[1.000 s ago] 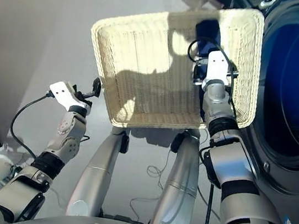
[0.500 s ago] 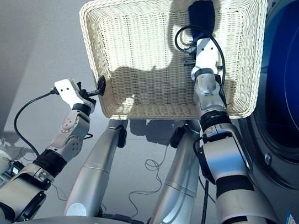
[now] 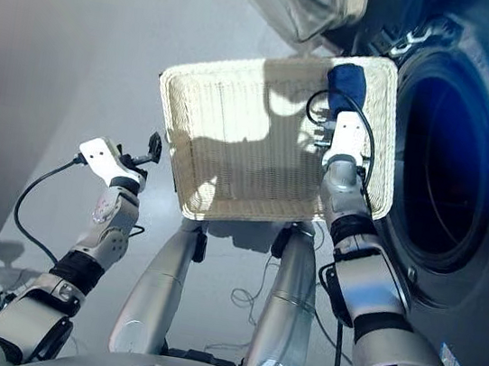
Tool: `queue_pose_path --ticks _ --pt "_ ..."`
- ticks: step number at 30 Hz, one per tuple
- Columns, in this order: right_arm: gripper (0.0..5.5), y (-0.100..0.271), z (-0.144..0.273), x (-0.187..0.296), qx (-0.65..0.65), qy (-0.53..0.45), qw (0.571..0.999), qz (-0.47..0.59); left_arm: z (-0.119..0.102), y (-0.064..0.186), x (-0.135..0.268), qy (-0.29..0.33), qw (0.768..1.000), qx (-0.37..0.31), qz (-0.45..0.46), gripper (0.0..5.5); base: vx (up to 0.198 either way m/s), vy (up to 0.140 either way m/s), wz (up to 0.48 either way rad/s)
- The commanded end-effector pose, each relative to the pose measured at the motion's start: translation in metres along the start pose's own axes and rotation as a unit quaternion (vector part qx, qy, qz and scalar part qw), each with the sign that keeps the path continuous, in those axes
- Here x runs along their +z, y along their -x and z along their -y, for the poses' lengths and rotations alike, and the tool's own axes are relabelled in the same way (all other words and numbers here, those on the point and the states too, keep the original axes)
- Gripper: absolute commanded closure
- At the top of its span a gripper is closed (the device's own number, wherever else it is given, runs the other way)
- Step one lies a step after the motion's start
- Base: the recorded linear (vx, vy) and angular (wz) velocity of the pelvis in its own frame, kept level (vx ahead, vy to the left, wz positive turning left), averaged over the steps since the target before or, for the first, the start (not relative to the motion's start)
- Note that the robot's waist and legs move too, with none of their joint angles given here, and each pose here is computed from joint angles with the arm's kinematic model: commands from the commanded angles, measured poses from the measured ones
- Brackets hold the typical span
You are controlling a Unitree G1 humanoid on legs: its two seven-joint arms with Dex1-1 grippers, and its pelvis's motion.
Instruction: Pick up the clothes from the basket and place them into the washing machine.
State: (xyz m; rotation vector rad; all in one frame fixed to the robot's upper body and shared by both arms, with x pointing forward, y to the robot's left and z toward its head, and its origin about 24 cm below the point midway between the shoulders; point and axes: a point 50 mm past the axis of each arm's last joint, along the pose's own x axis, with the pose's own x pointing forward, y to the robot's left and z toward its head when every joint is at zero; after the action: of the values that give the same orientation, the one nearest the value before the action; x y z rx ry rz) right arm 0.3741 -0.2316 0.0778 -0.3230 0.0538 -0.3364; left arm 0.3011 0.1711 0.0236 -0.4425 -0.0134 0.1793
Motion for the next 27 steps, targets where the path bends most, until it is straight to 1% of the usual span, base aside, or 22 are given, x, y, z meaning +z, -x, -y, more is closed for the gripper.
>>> queue_pose_path --ticks 1,4,8,11,13,17,20,23,27 --pt "5.5 0.005 0.009 -0.01 -0.058 0.072 0.996 0.014 -0.025 0.007 0.0 -0.041 0.998 0.034 0.018 0.0 0.0 0.0 0.0" --pt "5.5 0.004 0.025 -0.017 -0.108 0.096 0.99 -0.005 -0.029 0.011 0.002 -0.042 0.998 0.043 0.024 0.0 0.0 0.0 0.0" --pt "5.5 -0.001 0.053 -0.013 -0.191 0.096 0.977 -0.023 -0.033 0.013 0.003 -0.041 0.997 0.053 0.025 0.0 0.0 0.0 0.0" --pt "5.5 -0.007 0.091 -0.005 -0.267 0.09 0.958 -0.041 -0.035 0.016 0.005 -0.043 0.997 0.051 0.027 0.0 0.0 0.0 0.0" --pt "5.5 -0.008 0.111 -0.002 -0.301 0.115 0.945 -0.054 -0.038 0.018 0.005 -0.044 0.998 0.048 0.022 0.0 0.0 0.0 0.0" --pt "5.5 -0.013 0.154 0.023 -0.352 0.156 0.922 -0.041 -0.044 0.022 0.005 -0.044 0.998 0.047 0.018 0.0 0.0 0.0 0.0" --pt "5.5 -0.014 0.179 0.045 -0.386 0.171 0.906 -0.023 -0.041 0.02 0.003 -0.04 0.998 0.044 0.015 0.0 0.0 0.0 0.0" --pt "5.5 -0.015 0.191 0.066 -0.411 0.191 0.892 -0.002 -0.037 0.017 0.004 -0.033 0.998 0.045 0.018 0.0 0.059 -0.043 -0.06" --pt "5.5 -0.016 0.199 0.1 -0.441 0.22 0.869 0.045 -0.028 0.01 0.014 -0.021 0.998 0.044 0.04 0.0 -0.03 -0.042 -0.076"
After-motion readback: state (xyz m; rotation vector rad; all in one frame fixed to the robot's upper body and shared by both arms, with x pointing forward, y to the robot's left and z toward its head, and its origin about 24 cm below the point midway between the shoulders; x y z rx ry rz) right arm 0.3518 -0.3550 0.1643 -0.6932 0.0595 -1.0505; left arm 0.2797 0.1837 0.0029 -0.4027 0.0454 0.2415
